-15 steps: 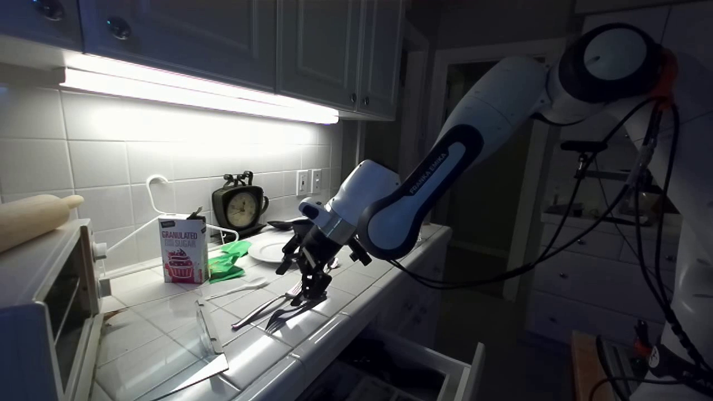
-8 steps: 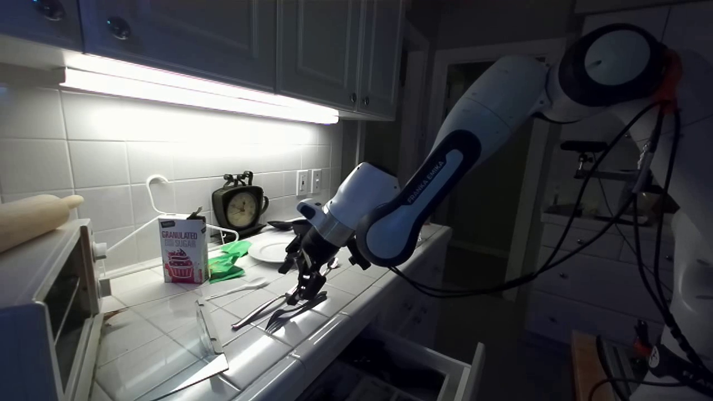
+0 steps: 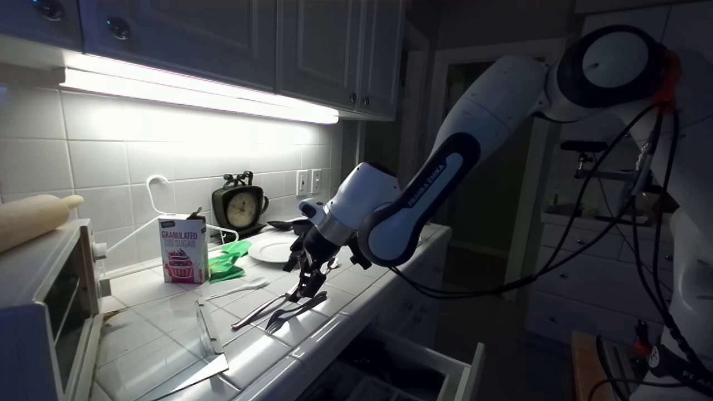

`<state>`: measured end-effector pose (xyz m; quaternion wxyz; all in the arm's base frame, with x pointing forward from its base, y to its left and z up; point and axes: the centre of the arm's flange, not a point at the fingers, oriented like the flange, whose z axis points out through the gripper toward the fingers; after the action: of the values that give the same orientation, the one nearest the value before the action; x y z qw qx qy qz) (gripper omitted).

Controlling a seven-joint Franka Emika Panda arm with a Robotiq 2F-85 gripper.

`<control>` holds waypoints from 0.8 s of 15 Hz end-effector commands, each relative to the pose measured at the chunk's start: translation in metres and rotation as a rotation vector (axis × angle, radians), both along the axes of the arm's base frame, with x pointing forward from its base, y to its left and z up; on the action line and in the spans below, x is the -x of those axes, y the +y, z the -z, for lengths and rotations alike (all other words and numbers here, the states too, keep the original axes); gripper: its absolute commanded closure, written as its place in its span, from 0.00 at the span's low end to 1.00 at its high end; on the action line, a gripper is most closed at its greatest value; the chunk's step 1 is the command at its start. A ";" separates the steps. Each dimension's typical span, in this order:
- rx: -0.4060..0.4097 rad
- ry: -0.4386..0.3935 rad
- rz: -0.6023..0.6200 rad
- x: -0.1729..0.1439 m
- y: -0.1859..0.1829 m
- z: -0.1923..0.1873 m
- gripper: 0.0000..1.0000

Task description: Move the forks closer to each other

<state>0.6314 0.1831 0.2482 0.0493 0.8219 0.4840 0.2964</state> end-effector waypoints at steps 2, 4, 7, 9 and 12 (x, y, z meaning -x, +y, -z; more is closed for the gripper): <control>0.005 0.044 0.158 -0.026 -0.005 0.003 0.00; -0.003 0.065 0.197 -0.034 -0.007 0.003 0.00; -0.016 0.110 0.193 -0.041 -0.001 0.005 0.00; -0.012 0.135 0.175 -0.046 0.008 0.010 0.00; -0.010 0.162 0.156 -0.048 0.020 0.017 0.00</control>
<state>0.6626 0.1933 0.2392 0.0335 0.8801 0.4103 0.2367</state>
